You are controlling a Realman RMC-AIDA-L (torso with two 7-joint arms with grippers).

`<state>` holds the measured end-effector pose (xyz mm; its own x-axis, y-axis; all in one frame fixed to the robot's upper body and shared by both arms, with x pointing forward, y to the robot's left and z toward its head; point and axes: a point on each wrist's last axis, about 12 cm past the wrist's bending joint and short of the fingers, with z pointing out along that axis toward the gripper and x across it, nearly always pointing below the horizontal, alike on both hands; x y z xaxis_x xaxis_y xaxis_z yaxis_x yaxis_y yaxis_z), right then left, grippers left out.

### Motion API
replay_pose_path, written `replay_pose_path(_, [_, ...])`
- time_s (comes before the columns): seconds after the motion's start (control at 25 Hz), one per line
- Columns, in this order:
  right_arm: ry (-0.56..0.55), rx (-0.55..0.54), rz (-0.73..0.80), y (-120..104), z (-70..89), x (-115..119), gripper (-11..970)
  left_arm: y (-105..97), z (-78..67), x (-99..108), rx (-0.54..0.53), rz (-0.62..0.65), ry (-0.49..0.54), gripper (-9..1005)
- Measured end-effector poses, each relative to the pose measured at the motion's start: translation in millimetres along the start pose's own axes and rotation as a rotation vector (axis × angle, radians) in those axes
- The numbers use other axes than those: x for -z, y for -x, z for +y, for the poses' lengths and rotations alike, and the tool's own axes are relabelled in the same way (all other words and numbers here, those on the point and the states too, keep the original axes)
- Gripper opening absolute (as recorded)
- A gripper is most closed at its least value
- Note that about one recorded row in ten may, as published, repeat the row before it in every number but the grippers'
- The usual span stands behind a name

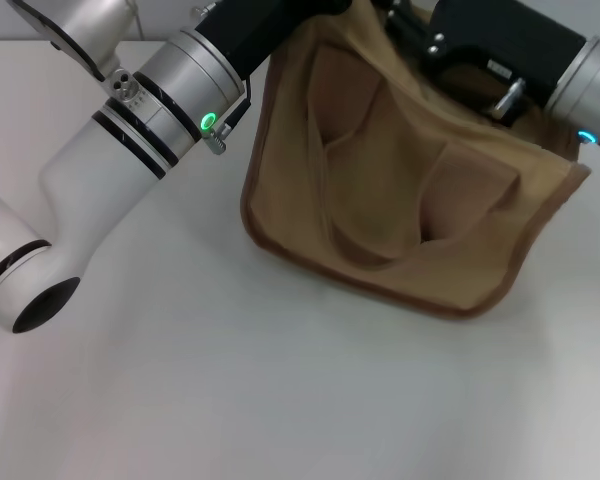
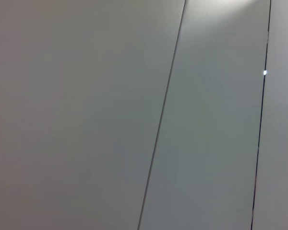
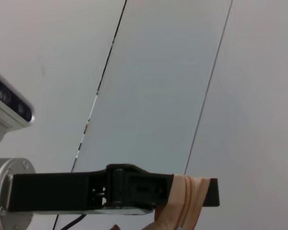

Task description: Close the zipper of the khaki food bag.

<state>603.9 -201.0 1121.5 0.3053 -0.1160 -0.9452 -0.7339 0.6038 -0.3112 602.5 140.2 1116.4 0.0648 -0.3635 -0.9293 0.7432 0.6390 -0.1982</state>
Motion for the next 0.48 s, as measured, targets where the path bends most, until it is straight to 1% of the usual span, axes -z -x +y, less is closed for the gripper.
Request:
replay_pose_path(0.16, [0.011, 0.003, 0.004, -0.3, 1.4, -1.0, 380, -0.2, 0.0, 0.5, 0.001, 0.000, 0.001, 83])
replay_pose_path(0.32, [0.041, 0.008, 0.014, -1.2, 6.3, -4.6, 381, -0.5, -0.2, 0.6, 0.001, 0.001, 0.000, 84])
replay_pose_path(0.48, [0.043, 0.010, 0.014, -1.2, 6.6, -4.9, 381, -0.6, -0.1, 0.8, 0.002, 0.002, 0.001, 86])
